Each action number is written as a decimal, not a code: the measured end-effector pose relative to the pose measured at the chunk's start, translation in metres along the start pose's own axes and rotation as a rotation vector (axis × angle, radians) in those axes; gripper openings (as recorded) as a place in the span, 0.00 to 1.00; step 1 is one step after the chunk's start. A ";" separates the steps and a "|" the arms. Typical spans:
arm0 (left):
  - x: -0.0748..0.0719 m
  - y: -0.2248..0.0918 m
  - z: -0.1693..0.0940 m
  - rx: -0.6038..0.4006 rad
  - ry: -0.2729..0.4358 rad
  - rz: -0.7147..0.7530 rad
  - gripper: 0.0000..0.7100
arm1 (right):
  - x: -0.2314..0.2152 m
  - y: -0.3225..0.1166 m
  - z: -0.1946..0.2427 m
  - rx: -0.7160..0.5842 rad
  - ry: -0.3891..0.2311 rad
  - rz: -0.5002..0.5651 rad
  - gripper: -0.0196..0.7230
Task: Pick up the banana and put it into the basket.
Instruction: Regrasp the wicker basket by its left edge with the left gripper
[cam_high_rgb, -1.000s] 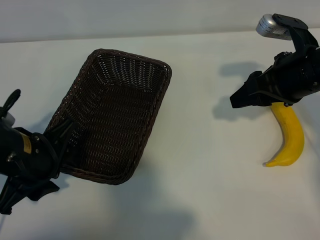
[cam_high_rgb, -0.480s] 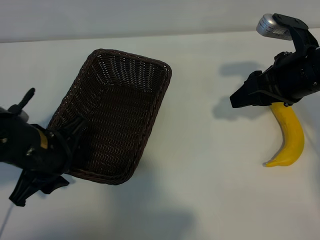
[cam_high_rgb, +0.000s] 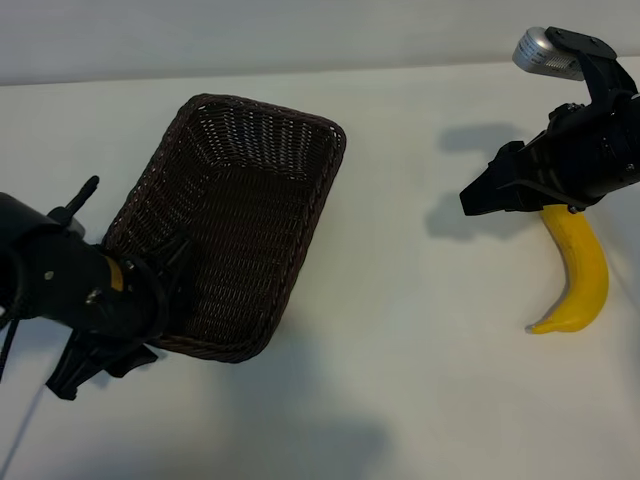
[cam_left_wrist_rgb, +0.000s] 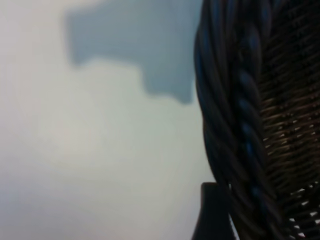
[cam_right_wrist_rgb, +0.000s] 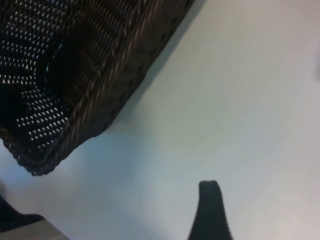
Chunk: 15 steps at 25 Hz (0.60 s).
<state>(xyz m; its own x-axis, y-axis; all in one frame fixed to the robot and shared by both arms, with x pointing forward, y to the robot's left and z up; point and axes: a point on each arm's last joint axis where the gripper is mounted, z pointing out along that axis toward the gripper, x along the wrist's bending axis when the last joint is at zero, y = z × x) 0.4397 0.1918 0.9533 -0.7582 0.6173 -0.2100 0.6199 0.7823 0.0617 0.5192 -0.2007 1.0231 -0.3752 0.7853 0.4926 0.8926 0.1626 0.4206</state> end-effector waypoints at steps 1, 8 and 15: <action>-0.001 0.000 0.002 0.000 -0.002 0.000 0.76 | 0.000 0.000 0.000 0.000 0.000 0.000 0.75; -0.008 0.001 0.017 -0.001 -0.017 -0.003 0.76 | 0.000 0.000 0.000 0.001 0.000 0.000 0.75; -0.008 0.001 0.019 -0.002 -0.018 -0.013 0.76 | 0.000 0.000 0.000 0.002 0.001 0.000 0.75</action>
<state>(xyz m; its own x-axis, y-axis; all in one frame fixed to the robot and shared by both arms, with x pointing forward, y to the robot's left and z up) 0.4503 0.1858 0.9370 -0.7625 0.6052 -0.2286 0.6093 0.7906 0.0606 0.5190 -0.2006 1.0231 -0.3754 0.7846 0.4934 0.8930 0.1635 0.4194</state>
